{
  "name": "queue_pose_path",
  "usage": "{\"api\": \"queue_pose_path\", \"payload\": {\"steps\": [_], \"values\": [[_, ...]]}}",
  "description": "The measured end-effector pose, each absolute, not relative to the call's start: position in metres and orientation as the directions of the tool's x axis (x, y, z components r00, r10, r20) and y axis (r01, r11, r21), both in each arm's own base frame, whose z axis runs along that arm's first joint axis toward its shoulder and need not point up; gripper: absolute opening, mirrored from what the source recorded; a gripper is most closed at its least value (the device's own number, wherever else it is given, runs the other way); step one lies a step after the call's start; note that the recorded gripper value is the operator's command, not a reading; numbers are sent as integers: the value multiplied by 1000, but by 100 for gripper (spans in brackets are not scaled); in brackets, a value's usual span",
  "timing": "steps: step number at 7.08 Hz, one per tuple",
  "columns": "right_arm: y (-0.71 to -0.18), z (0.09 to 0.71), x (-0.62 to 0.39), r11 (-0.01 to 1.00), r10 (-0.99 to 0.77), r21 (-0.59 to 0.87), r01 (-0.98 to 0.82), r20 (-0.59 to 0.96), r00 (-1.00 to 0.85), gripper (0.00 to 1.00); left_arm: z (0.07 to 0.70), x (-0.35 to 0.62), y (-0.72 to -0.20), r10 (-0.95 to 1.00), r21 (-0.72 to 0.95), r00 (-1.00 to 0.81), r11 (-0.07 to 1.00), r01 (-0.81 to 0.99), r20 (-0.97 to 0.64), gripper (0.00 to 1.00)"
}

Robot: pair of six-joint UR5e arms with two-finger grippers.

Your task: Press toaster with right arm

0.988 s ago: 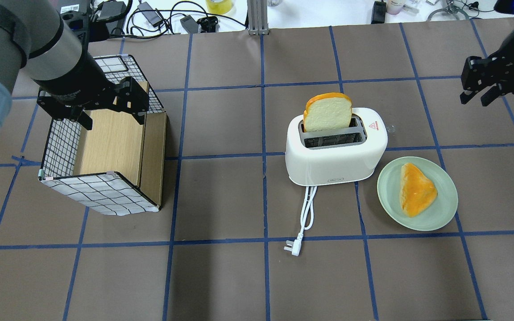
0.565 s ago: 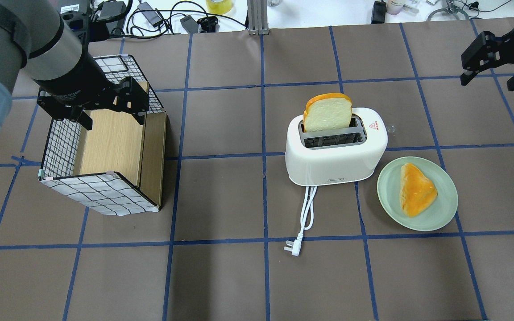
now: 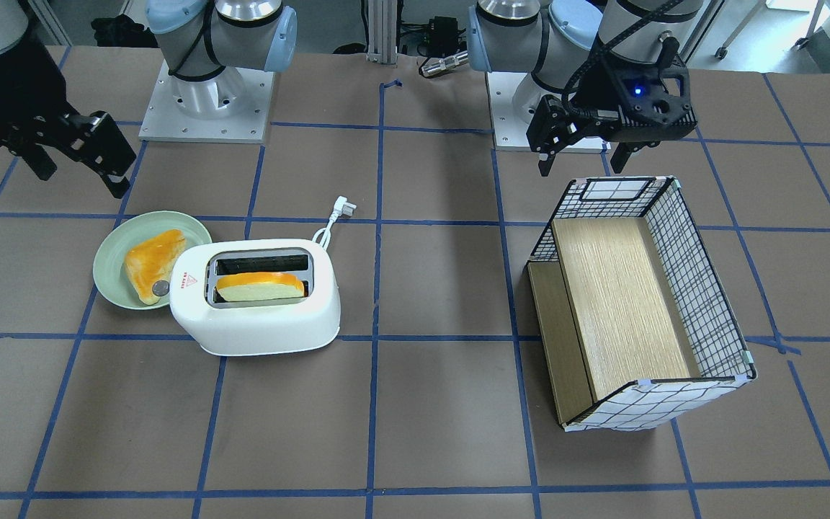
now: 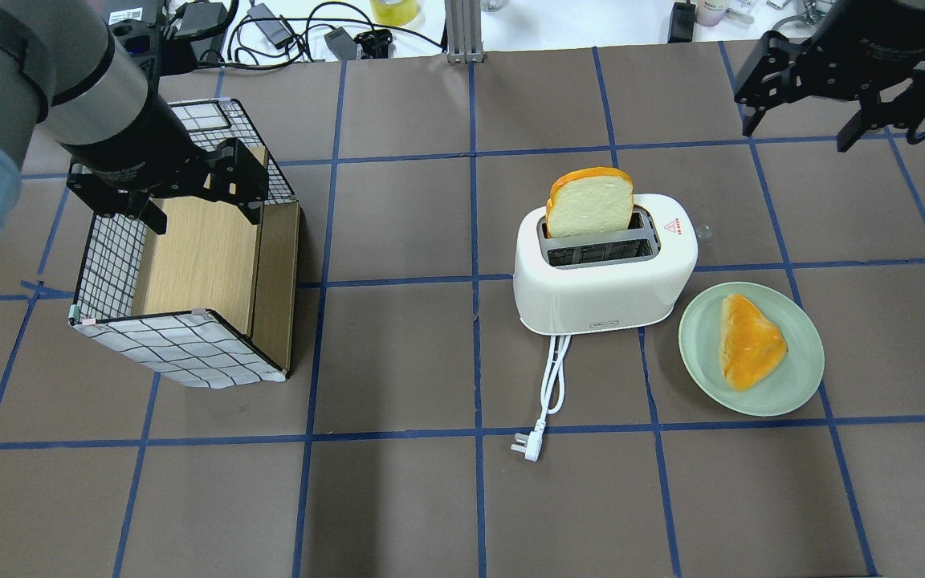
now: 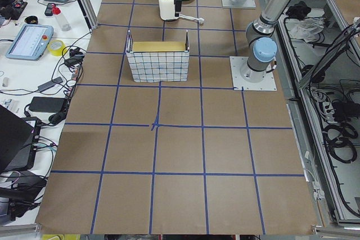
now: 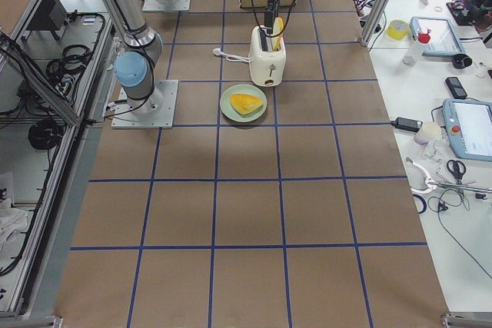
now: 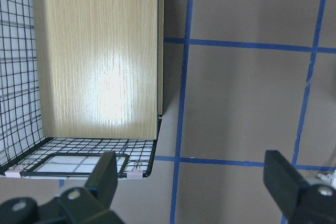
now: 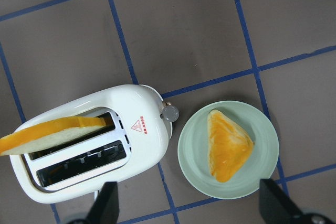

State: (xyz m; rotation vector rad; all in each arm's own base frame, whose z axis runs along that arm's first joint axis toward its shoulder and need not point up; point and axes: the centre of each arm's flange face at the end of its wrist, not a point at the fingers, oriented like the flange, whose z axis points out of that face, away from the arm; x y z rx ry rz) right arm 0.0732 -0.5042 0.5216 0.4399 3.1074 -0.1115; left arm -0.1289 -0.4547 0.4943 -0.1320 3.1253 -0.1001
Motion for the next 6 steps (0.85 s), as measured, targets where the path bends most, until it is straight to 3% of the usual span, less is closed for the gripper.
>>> {"api": "queue_pose_path", "payload": {"steps": [4,6], "values": [[-495,522,127,949,305,-73,306,-25,-952,95,494,-129,-455,-85,-64,-996,994,-84,-10,100],[-500,517,132,982,172,-77,174,-30,-985,96,494,-129,-455,-85,-64,-996,994,-84,-11,100]]}}
